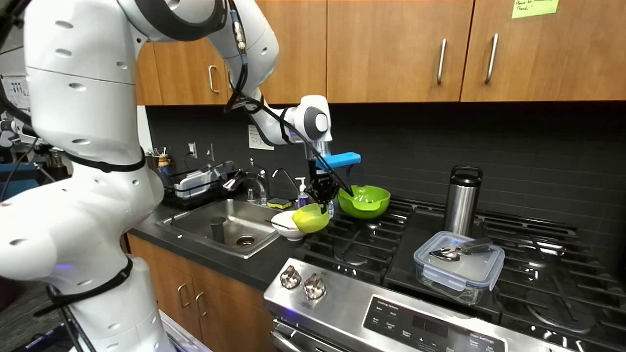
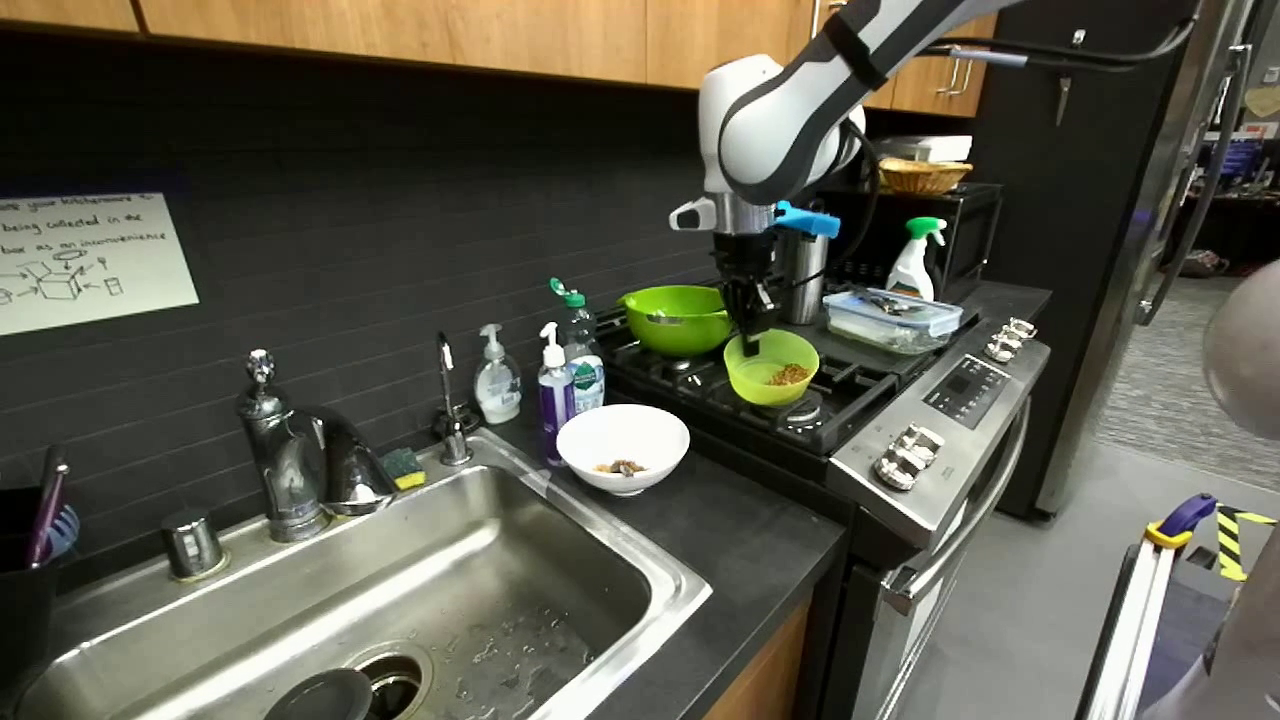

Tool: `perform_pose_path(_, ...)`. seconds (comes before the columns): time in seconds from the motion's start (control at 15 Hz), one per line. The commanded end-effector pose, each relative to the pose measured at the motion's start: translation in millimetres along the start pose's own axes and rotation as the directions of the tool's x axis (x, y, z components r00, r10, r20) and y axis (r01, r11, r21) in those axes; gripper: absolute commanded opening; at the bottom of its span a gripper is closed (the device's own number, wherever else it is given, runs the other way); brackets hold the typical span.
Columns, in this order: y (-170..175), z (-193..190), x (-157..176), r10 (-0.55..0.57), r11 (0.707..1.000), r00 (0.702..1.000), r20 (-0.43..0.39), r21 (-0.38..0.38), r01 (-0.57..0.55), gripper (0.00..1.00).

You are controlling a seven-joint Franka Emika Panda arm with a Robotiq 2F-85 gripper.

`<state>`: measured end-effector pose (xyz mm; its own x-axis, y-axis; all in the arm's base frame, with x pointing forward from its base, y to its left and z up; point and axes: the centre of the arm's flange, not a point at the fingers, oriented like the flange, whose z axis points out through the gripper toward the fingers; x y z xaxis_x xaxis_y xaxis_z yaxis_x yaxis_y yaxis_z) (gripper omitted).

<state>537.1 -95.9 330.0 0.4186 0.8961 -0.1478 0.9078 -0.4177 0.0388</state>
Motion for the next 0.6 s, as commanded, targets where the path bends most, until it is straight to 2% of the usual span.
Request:
perform_pose_path(0.0,5.6,1.7,19.9,0.006,1.000,0.999,0.037,-0.017,-0.006,0.01)
perform_pose_path(0.53,7.2,3.7,49.3,-0.021,0.999,0.998,0.055,-0.044,0.023,0.01)
